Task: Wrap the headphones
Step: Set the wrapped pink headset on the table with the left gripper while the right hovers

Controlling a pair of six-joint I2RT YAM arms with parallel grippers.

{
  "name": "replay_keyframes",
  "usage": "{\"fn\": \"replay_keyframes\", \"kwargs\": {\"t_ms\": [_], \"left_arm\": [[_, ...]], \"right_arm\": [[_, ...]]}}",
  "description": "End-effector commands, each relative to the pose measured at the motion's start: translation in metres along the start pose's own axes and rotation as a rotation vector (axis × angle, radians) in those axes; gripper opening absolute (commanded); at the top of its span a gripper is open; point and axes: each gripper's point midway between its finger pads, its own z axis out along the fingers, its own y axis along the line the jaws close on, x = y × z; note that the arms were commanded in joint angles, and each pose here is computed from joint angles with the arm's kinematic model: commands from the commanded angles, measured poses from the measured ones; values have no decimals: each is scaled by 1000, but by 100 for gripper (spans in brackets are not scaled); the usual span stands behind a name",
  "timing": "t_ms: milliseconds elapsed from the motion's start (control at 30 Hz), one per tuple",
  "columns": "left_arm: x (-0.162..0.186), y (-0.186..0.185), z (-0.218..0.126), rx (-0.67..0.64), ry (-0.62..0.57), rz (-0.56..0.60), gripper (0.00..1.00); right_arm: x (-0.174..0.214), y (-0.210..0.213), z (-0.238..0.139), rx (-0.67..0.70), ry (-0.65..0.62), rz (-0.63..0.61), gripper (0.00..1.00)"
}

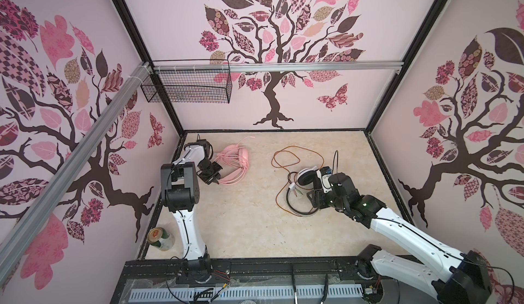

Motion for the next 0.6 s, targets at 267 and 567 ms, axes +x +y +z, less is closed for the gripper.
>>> {"fn": "replay_keyframes", "kwargs": {"t_ms": [267, 567], "left_arm": [[-16, -4, 5, 32, -11, -22, 8], [-15, 4, -19, 10, -86, 6, 62]], "right_arm": [[-7, 2, -6, -3, -28, -4, 69], [-17, -5, -15, 46, -49, -22, 69]]}}
